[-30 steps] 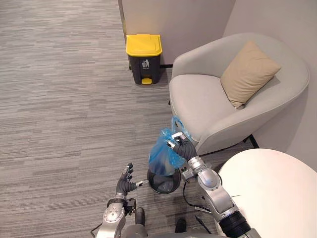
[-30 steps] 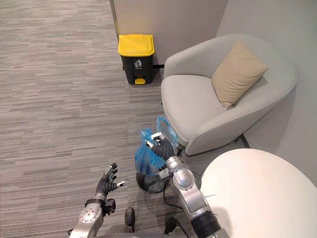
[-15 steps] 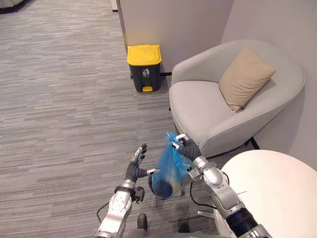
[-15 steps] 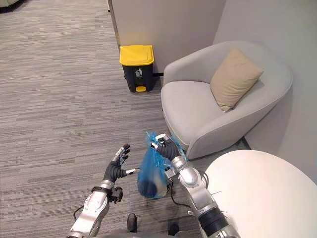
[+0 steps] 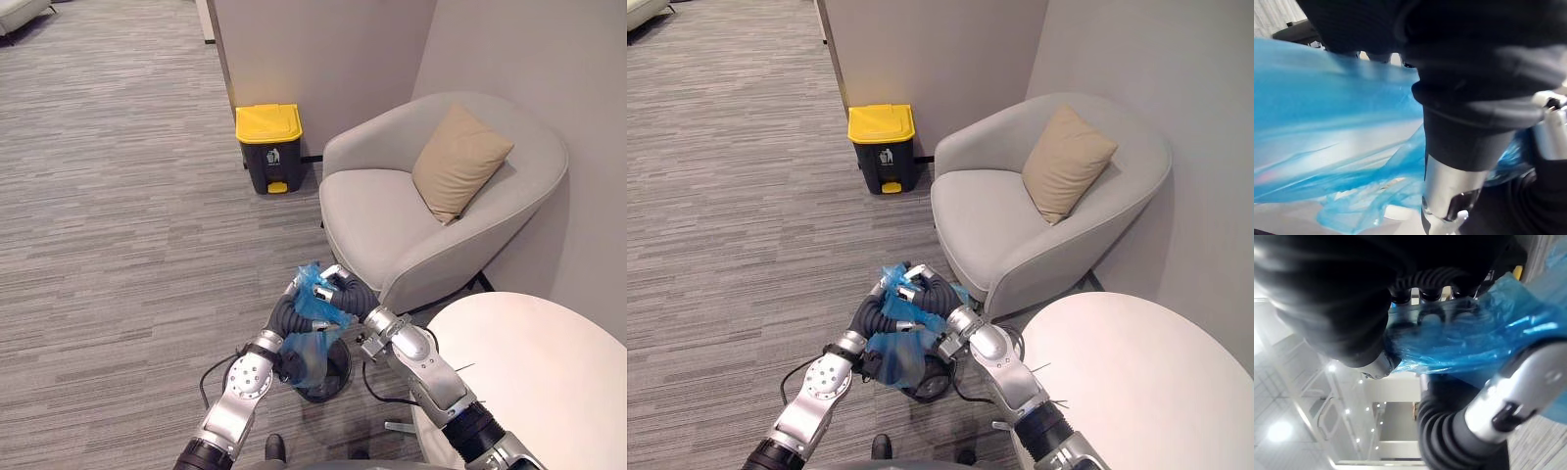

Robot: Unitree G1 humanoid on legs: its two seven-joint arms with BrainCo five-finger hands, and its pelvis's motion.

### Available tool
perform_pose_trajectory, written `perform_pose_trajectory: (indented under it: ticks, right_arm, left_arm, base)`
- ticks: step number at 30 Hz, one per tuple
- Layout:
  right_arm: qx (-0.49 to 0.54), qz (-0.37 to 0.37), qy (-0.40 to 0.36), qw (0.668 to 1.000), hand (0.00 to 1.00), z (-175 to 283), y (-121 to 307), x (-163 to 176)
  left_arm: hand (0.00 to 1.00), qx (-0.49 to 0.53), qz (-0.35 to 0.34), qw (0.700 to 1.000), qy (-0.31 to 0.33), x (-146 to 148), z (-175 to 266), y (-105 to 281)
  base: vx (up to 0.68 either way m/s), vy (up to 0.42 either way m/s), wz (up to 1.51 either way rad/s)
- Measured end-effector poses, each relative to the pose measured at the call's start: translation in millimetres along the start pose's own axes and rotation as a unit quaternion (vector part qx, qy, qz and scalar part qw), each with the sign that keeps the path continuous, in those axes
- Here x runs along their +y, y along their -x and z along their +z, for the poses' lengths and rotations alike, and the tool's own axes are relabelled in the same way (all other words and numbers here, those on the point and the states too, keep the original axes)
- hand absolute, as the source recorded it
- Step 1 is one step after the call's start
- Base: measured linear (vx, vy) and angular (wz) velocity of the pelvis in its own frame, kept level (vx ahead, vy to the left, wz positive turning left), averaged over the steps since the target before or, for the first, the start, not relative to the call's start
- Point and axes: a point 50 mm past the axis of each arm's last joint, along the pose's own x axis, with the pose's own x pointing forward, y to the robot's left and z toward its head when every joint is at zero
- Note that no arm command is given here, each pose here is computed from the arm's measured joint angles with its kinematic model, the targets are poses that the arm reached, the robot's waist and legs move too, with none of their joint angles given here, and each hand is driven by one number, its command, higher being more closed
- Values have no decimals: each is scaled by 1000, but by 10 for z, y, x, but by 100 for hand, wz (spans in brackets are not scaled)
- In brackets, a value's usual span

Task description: Gather rubbish on tea table into small bin, then transfer packed bag to large trash can.

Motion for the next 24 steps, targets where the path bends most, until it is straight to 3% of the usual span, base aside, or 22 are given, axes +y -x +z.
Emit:
perform_pose_trajectory:
  ticks: [11,24]
  right_arm:
    - [-34,61,-53,996,100,156,-141,185]
    - [-30,77,-41,996,100,212,-232,201]
  left_arm:
    - [0,11,4,1000,-22,-33,-50,-24]
    - [0,73,5,997,-23,-100,-319,-10]
  base:
    - [3,1,0]
    - [0,0,0]
